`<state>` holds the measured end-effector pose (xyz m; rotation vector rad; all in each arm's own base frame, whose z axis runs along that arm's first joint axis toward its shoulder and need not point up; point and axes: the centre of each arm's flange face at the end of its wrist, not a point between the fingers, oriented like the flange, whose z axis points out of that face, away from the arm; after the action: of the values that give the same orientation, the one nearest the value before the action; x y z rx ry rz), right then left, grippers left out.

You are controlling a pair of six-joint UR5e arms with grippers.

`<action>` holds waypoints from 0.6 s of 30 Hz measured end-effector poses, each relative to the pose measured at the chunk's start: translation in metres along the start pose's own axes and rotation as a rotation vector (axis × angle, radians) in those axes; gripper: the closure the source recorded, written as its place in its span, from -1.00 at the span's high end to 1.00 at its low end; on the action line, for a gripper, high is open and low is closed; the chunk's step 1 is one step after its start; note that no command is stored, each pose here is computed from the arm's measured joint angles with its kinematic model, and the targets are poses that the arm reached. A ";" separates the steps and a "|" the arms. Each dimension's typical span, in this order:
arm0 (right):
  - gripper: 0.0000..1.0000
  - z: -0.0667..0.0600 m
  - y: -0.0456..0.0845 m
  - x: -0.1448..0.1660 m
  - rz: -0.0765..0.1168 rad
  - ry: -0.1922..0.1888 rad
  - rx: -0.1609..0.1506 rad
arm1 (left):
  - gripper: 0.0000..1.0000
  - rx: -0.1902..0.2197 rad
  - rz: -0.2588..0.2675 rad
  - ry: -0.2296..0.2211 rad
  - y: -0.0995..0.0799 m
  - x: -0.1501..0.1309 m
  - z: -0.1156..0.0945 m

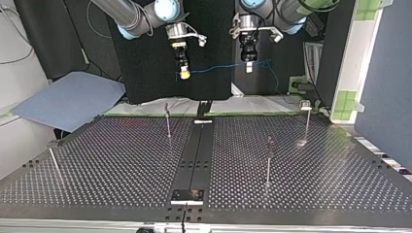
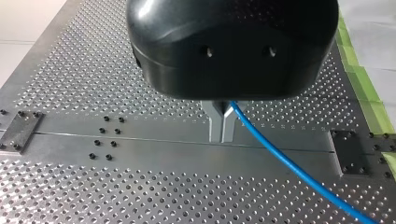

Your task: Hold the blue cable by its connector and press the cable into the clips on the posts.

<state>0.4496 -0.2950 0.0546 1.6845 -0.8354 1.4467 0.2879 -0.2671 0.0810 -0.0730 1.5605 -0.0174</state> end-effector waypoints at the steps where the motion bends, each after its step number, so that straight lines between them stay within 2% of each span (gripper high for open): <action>1: -1.00 0.000 0.000 0.000 0.000 0.000 0.000 | -1.00 0.000 0.000 0.000 0.000 0.000 0.000; 4: -1.00 0.000 0.000 0.000 0.000 0.000 0.000 | -1.00 0.000 0.002 0.002 0.000 0.001 -0.001; 7: -1.00 0.000 0.000 0.000 0.000 0.000 0.000 | -1.00 -0.001 0.034 0.027 0.000 0.007 -0.007; 13: -1.00 0.000 0.000 0.000 0.000 0.000 0.000 | -1.00 -0.005 0.163 0.116 -0.001 0.033 -0.033; 18: -1.00 0.000 0.000 0.000 0.000 0.000 0.000 | -1.00 -0.042 0.241 0.167 0.007 0.052 -0.044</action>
<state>0.4496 -0.2950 0.0545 1.6848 -0.8355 1.4464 0.2443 -0.2642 0.0282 0.0865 1.7276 0.2037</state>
